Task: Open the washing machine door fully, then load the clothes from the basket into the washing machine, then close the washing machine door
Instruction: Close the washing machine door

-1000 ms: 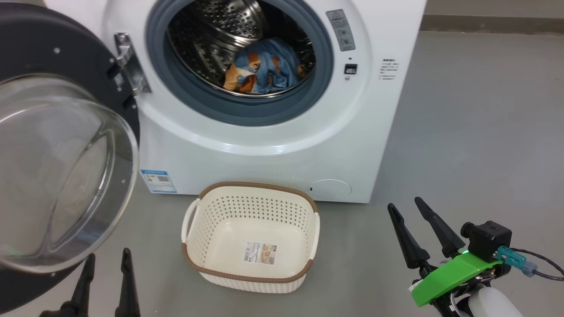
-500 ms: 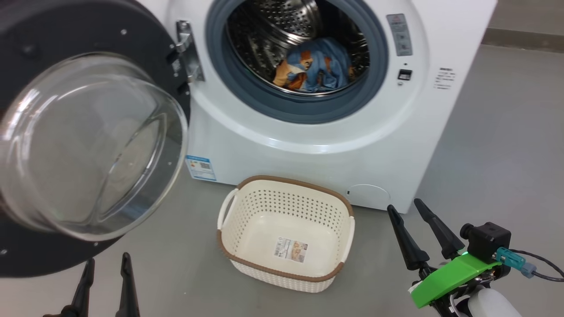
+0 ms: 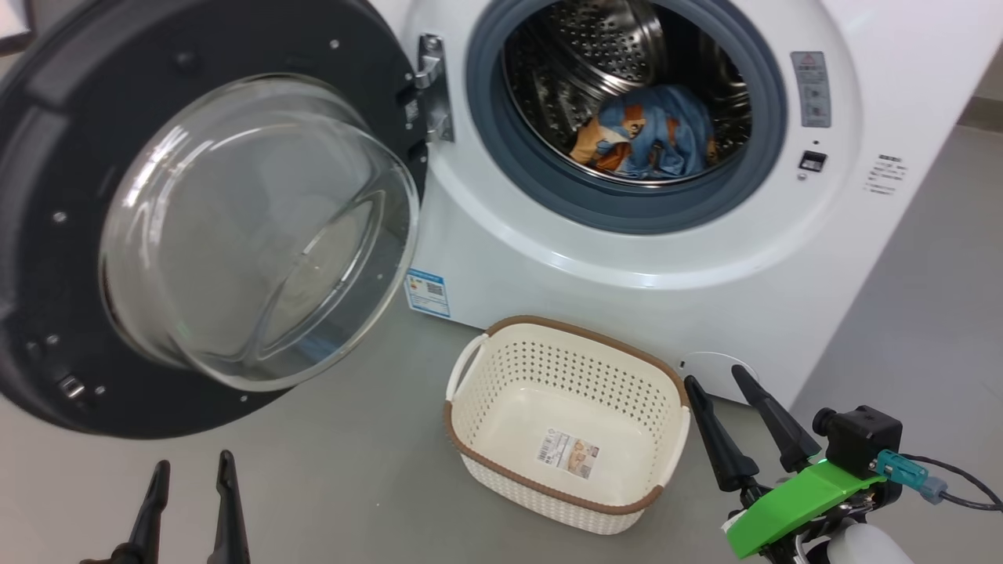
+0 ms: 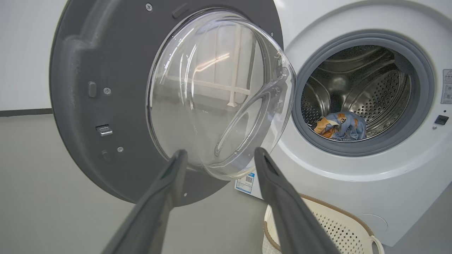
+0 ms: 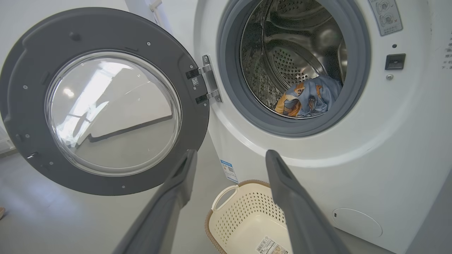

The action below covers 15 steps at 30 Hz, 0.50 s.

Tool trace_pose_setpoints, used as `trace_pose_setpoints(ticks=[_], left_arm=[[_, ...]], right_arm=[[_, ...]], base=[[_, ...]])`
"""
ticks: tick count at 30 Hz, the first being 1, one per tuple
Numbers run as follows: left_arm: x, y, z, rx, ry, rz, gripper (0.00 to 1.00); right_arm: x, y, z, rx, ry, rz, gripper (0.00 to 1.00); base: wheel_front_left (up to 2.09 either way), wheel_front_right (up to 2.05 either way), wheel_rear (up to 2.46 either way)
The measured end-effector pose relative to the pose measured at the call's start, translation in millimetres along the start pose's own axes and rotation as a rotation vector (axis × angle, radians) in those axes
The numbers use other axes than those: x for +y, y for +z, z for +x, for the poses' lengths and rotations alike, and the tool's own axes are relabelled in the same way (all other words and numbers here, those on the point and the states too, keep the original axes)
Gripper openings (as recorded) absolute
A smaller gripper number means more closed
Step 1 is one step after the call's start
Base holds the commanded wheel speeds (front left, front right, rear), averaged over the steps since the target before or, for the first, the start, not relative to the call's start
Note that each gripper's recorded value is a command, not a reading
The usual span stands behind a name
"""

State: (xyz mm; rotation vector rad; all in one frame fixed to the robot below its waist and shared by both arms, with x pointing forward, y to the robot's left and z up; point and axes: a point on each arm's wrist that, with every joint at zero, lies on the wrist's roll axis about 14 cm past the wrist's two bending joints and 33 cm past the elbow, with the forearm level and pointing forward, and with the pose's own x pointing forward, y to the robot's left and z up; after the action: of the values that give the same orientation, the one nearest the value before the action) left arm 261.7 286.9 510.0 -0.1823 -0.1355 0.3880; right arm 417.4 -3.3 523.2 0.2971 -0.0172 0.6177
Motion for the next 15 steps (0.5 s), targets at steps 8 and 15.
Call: trace_pose_setpoints(ticks=[8,15], left_arm=[[19,6,-13,-0.017,0.06,0.003,1.0],[26,8,-18,-0.022,0.082,0.005,1.0]], right_arm=[[22,-7,10,0.017,0.058,0.013,1.0],[31,-12,13,0.032,0.086,0.018,1.0]], base=[[0.0,0.0,0.0],[0.0,0.0,0.0]])
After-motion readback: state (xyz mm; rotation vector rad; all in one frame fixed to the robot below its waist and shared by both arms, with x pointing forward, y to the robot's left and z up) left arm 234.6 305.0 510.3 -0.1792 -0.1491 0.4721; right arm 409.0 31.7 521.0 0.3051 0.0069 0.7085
